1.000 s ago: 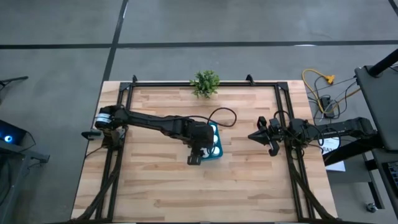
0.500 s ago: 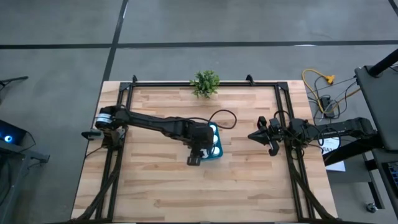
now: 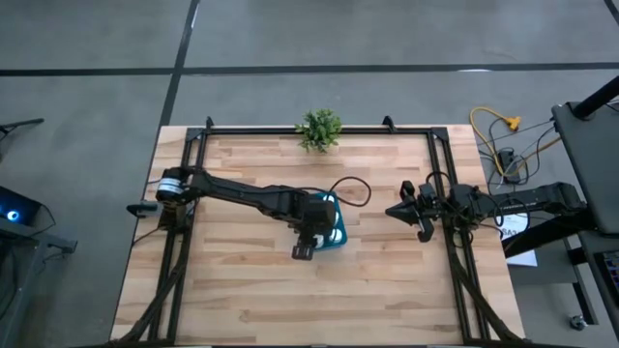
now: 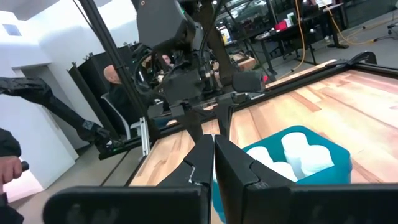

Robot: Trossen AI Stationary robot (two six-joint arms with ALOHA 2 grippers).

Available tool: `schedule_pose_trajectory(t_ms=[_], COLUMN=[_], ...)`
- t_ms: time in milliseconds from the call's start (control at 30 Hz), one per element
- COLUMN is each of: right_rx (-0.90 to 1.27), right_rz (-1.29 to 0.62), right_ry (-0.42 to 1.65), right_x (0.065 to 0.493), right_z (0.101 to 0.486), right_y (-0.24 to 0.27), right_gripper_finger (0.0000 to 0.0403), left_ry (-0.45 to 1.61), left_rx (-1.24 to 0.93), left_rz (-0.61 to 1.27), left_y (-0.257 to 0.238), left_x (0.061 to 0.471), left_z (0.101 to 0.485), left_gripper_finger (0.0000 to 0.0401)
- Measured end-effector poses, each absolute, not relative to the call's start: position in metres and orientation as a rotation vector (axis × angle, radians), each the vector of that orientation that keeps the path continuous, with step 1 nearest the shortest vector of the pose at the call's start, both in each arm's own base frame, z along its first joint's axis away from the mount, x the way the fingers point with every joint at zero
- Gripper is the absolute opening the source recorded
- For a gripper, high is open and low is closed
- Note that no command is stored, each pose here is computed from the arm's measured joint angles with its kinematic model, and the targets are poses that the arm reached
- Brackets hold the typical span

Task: Pick and place pill bottles into a basket
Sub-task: Put the white medicine bottle into the blue bin

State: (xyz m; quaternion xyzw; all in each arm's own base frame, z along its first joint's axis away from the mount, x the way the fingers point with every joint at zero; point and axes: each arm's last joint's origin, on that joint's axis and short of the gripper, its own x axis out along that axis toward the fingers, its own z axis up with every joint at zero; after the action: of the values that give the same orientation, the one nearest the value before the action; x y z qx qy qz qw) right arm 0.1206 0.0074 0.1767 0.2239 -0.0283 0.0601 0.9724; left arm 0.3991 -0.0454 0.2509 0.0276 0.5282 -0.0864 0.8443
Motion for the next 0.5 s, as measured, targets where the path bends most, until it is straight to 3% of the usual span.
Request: schedule_pose_trajectory(t_ms=[500], right_rx=[0.449], right_rz=[0.121], right_ry=[-0.056], right_x=[0.1207], right_z=[0.1766], right_y=[0.0074], right_gripper_finger=[0.0008], left_ry=[1.12], left_rx=[0.059], left_rz=[-0.18], left_y=[-0.0446], left_x=[0.3996], left_z=[0.2492], left_gripper_finger=[0.0145])
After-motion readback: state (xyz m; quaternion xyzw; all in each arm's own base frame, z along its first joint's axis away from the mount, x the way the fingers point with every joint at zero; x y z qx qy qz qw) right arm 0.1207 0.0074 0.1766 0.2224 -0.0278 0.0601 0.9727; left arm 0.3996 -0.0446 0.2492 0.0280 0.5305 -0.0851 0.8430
